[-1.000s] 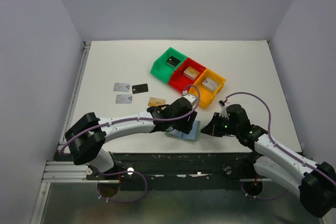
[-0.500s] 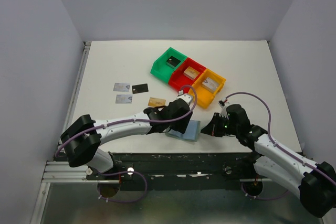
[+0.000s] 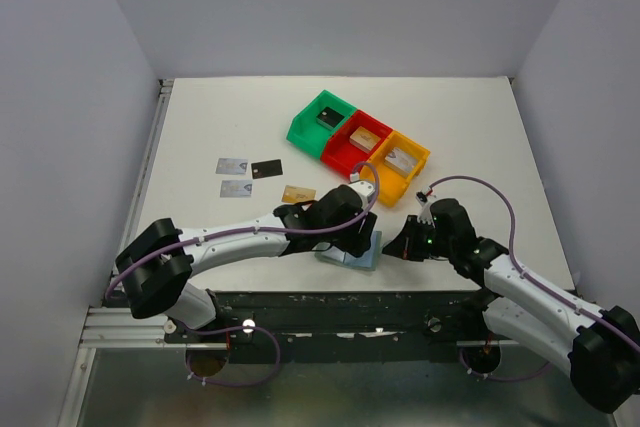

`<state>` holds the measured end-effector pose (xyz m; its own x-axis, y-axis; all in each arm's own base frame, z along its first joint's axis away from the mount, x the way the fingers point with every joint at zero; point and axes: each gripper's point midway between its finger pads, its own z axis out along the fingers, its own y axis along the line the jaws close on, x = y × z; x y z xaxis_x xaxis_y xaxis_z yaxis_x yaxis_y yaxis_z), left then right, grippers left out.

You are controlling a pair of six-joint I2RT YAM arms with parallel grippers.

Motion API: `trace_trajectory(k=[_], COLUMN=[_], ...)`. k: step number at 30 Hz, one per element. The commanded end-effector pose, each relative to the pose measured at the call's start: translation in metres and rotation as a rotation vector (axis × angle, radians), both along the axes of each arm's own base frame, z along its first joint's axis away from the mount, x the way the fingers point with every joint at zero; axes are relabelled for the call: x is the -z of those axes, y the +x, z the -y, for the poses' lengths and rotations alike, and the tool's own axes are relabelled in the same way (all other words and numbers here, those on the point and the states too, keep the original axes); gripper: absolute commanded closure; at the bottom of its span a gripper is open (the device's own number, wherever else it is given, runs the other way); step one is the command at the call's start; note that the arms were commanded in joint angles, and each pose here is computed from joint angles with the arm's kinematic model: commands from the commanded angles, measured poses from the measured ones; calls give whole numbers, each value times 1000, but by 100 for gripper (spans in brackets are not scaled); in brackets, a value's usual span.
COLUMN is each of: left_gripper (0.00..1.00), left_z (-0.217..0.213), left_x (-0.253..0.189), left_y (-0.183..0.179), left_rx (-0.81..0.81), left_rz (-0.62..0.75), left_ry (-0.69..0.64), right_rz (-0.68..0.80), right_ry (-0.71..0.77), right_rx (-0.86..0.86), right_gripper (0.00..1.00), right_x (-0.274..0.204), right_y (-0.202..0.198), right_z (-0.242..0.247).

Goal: Take the credit cards out of the card holder
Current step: Remove the credit card from the card holder.

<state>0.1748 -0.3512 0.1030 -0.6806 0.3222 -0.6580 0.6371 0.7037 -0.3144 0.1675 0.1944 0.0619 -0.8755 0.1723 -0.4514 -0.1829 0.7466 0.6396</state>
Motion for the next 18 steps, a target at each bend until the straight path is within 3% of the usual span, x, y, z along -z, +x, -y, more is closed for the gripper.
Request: trace_trajectory(k=[1,11,18], left_gripper=[34,37,26], left_z=[1,-22,-6], left_x=[-13,4,22], left_y=[6,15,7], left_rx=[-6,-85,1], left_rz=[41,52,42], left_ry=[-23,76,146], right_rz=[32,31,35], right_ry=[2,8,19], right_rx=[0,-7,-15], right_gripper=[100,100,100], right_x=[-9,-11,-15], right_y=[7,7,7], right_z=[-2,-4,-6])
